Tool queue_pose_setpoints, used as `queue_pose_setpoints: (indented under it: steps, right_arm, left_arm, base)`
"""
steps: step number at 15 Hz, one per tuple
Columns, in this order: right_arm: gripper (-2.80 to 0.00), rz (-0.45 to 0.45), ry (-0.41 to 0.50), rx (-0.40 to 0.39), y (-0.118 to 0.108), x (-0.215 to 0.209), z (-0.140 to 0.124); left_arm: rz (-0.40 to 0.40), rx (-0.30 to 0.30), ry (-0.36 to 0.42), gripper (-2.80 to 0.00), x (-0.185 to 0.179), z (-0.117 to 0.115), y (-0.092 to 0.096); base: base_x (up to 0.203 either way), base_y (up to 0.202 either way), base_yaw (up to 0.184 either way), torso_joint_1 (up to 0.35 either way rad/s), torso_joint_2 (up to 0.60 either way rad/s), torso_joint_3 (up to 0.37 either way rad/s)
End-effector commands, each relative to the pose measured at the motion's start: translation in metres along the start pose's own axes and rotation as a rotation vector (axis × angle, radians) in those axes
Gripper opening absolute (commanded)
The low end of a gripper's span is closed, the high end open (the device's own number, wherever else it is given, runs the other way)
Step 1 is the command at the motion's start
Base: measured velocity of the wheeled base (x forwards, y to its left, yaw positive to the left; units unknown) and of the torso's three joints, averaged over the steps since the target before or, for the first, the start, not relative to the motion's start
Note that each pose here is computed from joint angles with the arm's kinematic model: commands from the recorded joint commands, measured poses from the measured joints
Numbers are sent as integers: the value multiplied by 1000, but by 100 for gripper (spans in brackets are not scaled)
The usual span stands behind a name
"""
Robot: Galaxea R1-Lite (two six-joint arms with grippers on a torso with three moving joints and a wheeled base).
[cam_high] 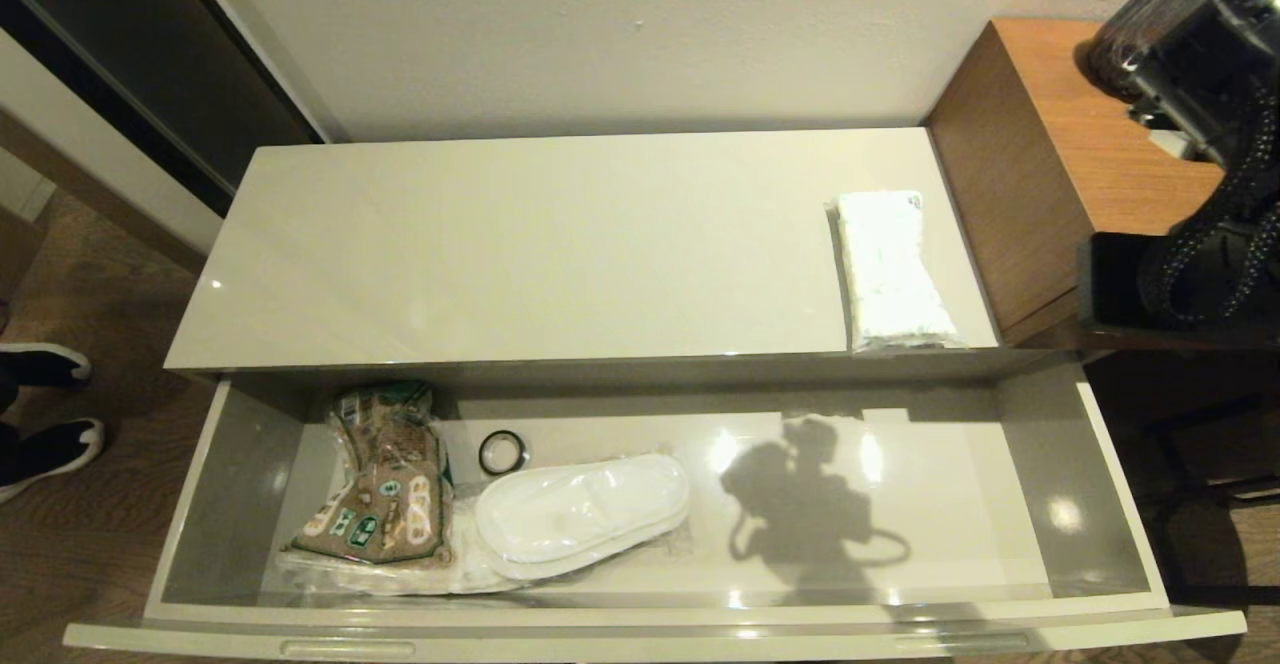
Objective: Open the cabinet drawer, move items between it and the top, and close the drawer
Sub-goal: Take out the disposable slippers from the drawer
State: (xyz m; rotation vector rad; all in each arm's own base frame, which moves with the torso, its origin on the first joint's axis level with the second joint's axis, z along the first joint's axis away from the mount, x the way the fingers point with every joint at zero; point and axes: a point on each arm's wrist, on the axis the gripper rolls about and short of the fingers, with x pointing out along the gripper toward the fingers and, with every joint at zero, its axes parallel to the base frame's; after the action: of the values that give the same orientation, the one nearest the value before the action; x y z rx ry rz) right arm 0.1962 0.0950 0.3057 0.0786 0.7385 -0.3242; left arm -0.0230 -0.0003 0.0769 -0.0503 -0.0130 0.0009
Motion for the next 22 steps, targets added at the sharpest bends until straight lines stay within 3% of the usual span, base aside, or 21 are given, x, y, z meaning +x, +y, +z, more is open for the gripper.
queue_pose_setpoints:
  steps: [1,5,10,15,18,21,22]
  right_arm:
    - [-280,-60,-21,89,-36,-9,-1]
    - [-280,-141,-8,164,-80,-22,-27]
    - [-280,-222,34,276,-137,-50,-105]
    - [-280,-124,144,373,-156,-65,-151]
    - [-280,-30,92,301,-167,-77,-200]
    - [-280,47,-30,145,-171,-68,-252]
    - [-280,71,-119,87,-169,-57,-258]
  left_arm:
    - [0,0,1,-280,0,0,0]
    - [0,0,1,-280,0,0,0]
    - [0,0,1,-280,0,0,0]
    - [0,0,1,-280,0,0,0]
    - [0,0,1,-280,0,0,0]
    - [0,-1,1,-280,0,0,0]
    - [0,0,1,-280,0,0,0]
  base:
    - [0,0,0,0,0,0]
    - [0,0,0,0,0,0]
    - [0,0,0,0,0,0]
    - [0,0,0,0,0,0]
    - [0,0,0,0,0,0]
    - [0,0,0,0,0,0]
    - [0,0,0,0,0,0]
